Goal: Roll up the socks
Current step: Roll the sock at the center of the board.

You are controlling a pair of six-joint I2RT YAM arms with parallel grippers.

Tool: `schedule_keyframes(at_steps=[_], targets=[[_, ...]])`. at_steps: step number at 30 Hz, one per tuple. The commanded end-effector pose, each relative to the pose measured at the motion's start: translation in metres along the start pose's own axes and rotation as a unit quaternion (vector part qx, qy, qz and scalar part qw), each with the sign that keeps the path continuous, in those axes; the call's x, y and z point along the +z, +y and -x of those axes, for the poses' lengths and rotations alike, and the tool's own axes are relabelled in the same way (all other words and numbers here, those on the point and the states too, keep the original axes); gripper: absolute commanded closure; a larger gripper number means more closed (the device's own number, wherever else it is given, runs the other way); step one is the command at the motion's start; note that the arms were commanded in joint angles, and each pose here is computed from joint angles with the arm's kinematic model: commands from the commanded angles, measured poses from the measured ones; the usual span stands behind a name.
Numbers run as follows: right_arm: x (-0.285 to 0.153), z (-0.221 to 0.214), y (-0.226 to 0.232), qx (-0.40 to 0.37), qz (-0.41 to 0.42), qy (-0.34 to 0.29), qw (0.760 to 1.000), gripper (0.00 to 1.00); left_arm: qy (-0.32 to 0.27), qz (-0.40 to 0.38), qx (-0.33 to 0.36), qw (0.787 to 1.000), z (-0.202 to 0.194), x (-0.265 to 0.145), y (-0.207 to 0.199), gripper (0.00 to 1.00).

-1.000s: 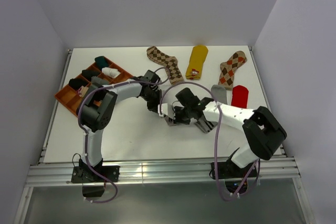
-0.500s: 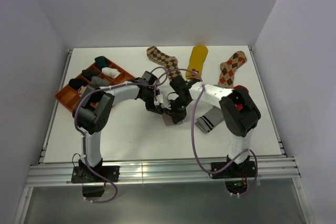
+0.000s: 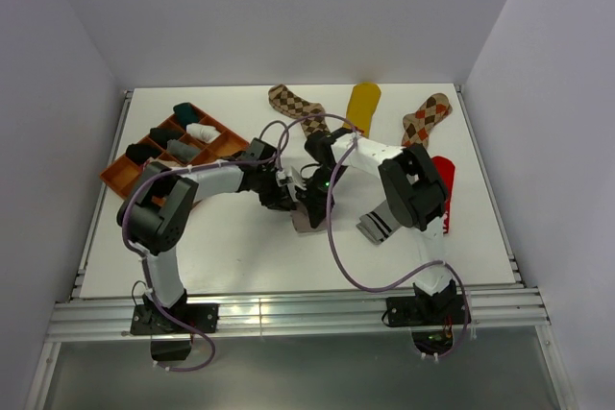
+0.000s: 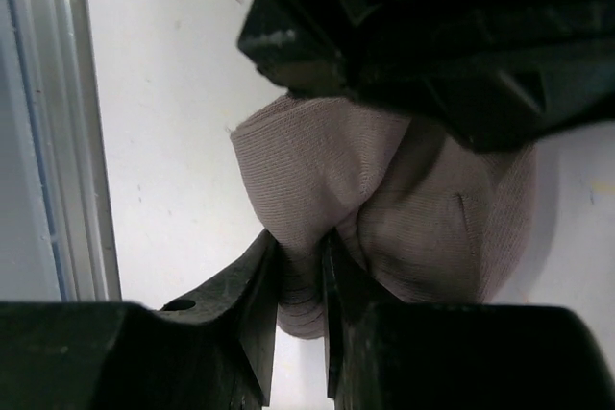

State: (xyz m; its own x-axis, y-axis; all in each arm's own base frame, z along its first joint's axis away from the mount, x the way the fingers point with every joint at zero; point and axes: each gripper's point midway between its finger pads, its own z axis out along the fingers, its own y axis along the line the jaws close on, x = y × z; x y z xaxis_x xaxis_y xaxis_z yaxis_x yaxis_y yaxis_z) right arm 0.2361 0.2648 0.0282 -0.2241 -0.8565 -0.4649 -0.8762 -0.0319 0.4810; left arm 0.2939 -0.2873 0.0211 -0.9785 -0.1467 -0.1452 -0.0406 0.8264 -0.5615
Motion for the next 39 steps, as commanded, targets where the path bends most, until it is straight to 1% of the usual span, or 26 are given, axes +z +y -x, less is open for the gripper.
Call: schedule_keyframes(at_steps=[1,3,5,6,9,13,16,18,21,22,27,29,32,36,38,39], targets=[[0.017,-0.06,0.008,0.12,0.03,0.115,0.986,0.86,-0.084,-0.044,0.038,0.995,0.027,-0.025,-0.026,0.71],[0.017,-0.059,0.006,0.121,0.029,0.114,0.986,0.86,-0.098,-0.043,0.033,0.994,0.029,-0.029,-0.025,0.66],[0.018,-0.059,0.005,0.128,0.034,0.116,0.984,0.86,-0.11,-0.049,0.028,0.992,0.029,-0.035,-0.026,0.65],[0.02,-0.06,0.005,0.131,0.036,0.119,0.983,0.86,-0.117,-0.052,0.027,0.991,0.028,-0.039,-0.026,0.62],[0.021,-0.061,0.001,0.145,0.032,0.124,0.981,0.86,-0.14,-0.059,0.029,0.988,0.031,-0.049,-0.03,0.59],[0.022,-0.067,-0.002,0.155,0.026,0.137,0.978,0.86,-0.155,-0.057,0.038,0.985,0.035,-0.054,-0.029,0.58],[0.024,-0.07,-0.001,0.159,0.032,0.141,0.977,0.86,-0.163,-0.053,0.049,0.984,0.035,-0.055,-0.027,0.54],[0.024,-0.071,0.001,0.167,0.037,0.144,0.975,0.86,-0.174,-0.066,0.059,0.981,0.036,-0.059,-0.032,0.52],[0.025,-0.073,0.002,0.168,0.037,0.146,0.974,0.86,-0.192,-0.094,0.07,0.974,0.031,-0.067,-0.038,0.45],[0.025,-0.074,0.003,0.169,0.038,0.147,0.974,0.86,-0.196,-0.107,0.074,0.972,0.03,-0.073,-0.044,0.44],[0.025,-0.075,0.002,0.174,0.035,0.149,0.973,0.86,-0.201,-0.152,0.079,0.964,0.024,-0.081,-0.056,0.4],[0.025,-0.075,0.001,0.176,0.032,0.15,0.972,0.86,-0.196,-0.168,0.07,0.964,0.022,-0.083,-0.059,0.4],[0.026,-0.075,0.001,0.179,0.031,0.15,0.972,0.86,-0.196,-0.155,0.066,0.966,0.022,-0.081,-0.054,0.43],[0.026,-0.075,-0.001,0.182,0.026,0.15,0.971,0.86,-0.206,-0.139,0.055,0.967,0.017,-0.082,-0.038,0.42],[0.026,-0.075,-0.001,0.185,0.023,0.149,0.971,0.86,-0.216,-0.129,0.056,0.966,0.014,-0.084,-0.03,0.39],[0.026,-0.075,-0.001,0.186,0.022,0.149,0.971,0.86,-0.219,-0.12,0.057,0.967,0.012,-0.085,-0.024,0.4]])
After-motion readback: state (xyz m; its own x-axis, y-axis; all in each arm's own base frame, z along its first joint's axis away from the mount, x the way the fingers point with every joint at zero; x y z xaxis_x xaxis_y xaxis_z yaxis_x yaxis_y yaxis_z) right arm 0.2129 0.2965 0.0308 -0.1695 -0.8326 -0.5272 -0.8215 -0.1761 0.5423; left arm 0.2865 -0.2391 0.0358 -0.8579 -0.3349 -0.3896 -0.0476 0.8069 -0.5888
